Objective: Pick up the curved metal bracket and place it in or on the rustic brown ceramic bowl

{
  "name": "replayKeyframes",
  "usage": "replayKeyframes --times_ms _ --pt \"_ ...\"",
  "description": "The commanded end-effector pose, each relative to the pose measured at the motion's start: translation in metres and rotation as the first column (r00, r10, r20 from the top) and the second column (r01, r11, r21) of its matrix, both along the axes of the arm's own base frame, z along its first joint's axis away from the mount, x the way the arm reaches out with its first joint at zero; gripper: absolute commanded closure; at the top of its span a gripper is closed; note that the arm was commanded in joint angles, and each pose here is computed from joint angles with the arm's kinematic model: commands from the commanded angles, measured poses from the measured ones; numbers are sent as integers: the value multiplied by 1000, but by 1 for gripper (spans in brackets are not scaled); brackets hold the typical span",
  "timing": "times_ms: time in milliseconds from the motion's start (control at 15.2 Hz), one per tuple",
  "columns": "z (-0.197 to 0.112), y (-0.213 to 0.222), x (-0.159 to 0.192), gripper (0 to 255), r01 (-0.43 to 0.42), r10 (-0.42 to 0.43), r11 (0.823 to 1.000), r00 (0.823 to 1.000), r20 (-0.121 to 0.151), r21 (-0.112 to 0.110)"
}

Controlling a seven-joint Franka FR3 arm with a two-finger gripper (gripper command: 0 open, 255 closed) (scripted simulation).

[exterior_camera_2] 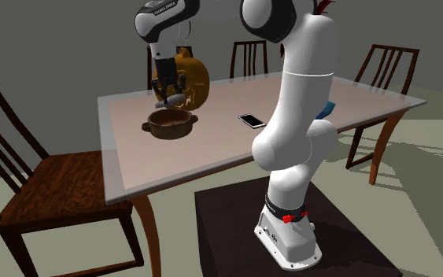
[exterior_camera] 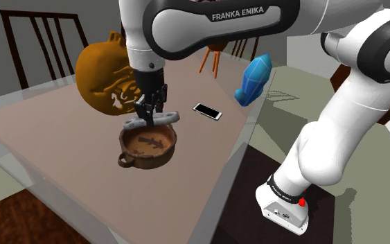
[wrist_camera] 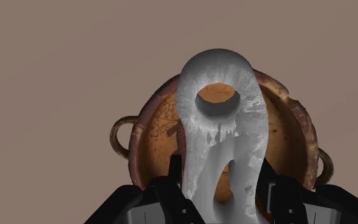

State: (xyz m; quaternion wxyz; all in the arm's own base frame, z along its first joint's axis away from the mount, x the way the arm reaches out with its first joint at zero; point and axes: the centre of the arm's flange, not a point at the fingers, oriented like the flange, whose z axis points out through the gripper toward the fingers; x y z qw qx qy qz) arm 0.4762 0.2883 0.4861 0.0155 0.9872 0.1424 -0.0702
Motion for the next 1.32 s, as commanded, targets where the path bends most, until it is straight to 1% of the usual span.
replayKeyframes --times_ms 0,660,1188,1254 --pt "-9 1 3 255 0 0 1000 1000 1 0" --pt "-64 1 3 255 0 0 1000 1000 1 0" --pt "-64 1 3 255 0 0 1000 1000 1 0" --pt "-64 1 3 0 0 0 1000 1000 1 0"
